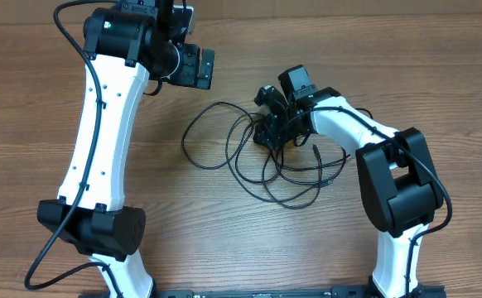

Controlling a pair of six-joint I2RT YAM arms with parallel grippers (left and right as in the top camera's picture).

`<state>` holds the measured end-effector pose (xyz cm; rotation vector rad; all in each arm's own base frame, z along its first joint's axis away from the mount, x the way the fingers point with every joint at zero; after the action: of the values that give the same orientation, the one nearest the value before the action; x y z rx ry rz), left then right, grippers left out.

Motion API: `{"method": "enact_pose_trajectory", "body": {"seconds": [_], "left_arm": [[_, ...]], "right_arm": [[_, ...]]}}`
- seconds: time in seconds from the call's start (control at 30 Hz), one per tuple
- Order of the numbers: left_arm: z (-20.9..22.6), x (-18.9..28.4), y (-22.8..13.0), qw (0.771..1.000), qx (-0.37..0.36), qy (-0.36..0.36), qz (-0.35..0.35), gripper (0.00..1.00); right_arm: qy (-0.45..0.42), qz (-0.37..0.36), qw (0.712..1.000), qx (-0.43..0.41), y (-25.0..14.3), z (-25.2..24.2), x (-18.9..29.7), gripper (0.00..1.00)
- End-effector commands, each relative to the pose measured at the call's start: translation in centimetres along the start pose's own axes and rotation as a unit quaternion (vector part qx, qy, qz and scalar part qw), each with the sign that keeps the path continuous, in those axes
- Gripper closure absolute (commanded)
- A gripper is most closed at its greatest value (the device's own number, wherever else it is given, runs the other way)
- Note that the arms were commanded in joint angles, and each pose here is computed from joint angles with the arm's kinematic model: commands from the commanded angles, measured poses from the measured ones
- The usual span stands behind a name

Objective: Untangle cables

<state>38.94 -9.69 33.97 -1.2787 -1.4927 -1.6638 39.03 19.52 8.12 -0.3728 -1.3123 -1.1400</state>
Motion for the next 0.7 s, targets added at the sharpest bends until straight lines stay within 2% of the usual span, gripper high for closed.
{"method": "enact_pose_trajectory", "body": {"seconds": [0.0, 0.07, 0.13, 0.17, 0.33, 0.67], "left_arm": [[-0.3, 1.3, 0.1, 1.000, 0.004, -0.005, -0.018, 0.01], [-0.2, 1.3, 0.1, 1.000, 0.005, -0.005, -0.018, 0.00], [-0.2, 1.3, 0.1, 1.000, 0.005, -0.005, -0.018, 0.00], [-0.2, 1.3, 0.1, 1.000, 0.005, -0.005, -0.018, 0.00], [-0.2, 1.3, 0.1, 1.000, 0.005, -0.005, -0.018, 0.00], [-0.2, 1.3, 0.1, 1.000, 0.005, -0.005, -0.018, 0.00]], "right_arm": [[0.009, 0.008, 1.000, -0.001, -0.6, 0.7, -1.3, 0.44], [0.009, 0.004, 1.000, -0.008, -0.5, 0.8, -1.3, 0.60], [0.008, 0.004, 1.000, -0.008, -0.5, 0.8, -1.3, 0.87], [0.007, 0.005, 1.000, -0.008, -0.5, 0.7, -1.3, 0.96], [0.002, 0.027, 0.999, -0.023, -0.5, 0.3, -0.2, 0.96], [-0.004, 0.027, 0.999, -0.038, 5.5, 2.0, 10.0, 0.96]]}}
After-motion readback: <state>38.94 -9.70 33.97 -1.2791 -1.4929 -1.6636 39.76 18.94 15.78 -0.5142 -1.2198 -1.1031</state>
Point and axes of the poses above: each gripper's point midway between its finger pads, its own x axis back along the fingers, its own z axis along the line the jaws close on, y = z × x, the point moved 8 cm from there along x, back along the fingers, and after that the axes turned 6 degrees about -x, right-handed, at the moved point
